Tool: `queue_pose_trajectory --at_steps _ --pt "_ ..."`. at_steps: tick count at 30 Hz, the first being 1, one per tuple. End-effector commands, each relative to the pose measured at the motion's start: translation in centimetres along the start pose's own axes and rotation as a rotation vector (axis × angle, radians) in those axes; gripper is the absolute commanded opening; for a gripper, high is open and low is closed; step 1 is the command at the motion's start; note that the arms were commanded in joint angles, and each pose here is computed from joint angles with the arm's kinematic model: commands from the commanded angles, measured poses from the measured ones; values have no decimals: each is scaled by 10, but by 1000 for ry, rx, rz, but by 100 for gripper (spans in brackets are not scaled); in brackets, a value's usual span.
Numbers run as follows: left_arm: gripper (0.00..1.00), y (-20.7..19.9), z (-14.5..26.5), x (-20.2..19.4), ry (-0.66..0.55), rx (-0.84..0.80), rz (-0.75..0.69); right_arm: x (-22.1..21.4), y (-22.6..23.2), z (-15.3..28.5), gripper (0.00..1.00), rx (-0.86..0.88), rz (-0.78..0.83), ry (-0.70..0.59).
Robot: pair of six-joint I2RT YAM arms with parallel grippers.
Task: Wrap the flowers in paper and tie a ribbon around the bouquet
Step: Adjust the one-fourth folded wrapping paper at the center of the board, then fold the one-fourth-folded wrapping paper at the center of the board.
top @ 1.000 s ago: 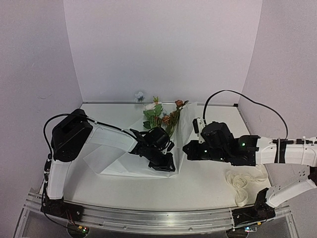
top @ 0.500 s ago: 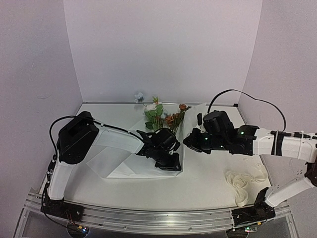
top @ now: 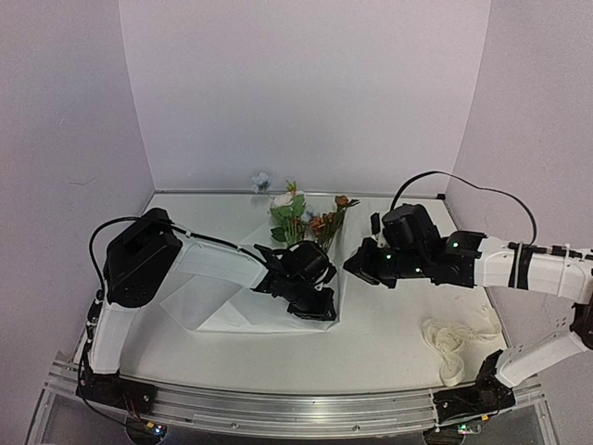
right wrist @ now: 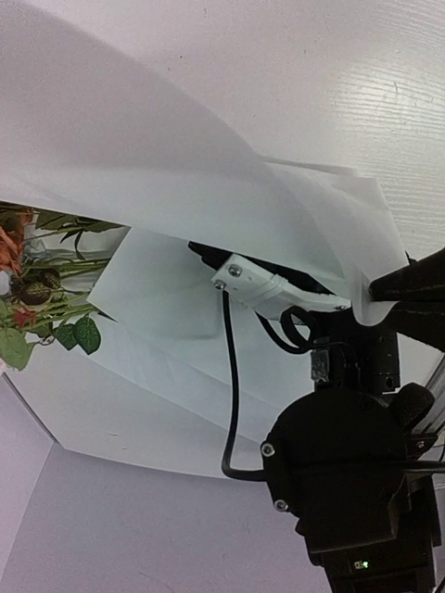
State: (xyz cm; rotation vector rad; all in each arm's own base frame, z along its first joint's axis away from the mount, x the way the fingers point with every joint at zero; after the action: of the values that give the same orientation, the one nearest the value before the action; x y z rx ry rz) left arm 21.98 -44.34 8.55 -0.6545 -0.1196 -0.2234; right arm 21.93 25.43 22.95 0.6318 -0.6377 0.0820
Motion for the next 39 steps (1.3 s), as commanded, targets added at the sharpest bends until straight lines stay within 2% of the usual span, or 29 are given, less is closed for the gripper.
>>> queue_pose_trajectory --at_steps 1,6,11,19,25,28,32,35,39 --pt "21 -4 34 4 -47 40 -65 -11 -9 23 0 12 45 54" --pt "24 -17 56 8 -64 -8 -102 -26 -31 37 0 -53 102 72" --pt "25 -18 81 11 -77 -36 -81 -33 -50 45 0 -103 103 78" --pt "24 36 118 -22 -21 31 -12 -31 -73 51 0 -180 79 96" --pt "27 50 143 -49 2 14 1 -31 -88 50 0 -230 47 103" --pt "32 55 156 -56 -16 21 11 -34 -94 49 0 -257 40 112" --pt "33 64 172 -62 -33 70 31 -39 -102 47 0 -291 32 117" --pt "41 74 190 -58 -102 144 61 -42 -105 46 0 -301 31 122" --pt "45 91 209 -45 -186 181 105 -44 -107 45 0 -310 32 128"
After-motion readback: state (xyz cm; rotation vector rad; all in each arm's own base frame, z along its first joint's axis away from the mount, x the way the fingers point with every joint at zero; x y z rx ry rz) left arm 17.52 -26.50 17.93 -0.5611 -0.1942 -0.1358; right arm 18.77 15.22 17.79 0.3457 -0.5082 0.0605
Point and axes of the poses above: each gripper's point midway between its finger pads, its own z axis back along the fingers, its own y axis along the line the jaws close on, x = y × z, the point moved 8 cm from there along z, back along the fingers, and after that the axes turned 12 degrees about z, right-handed, at the moved point
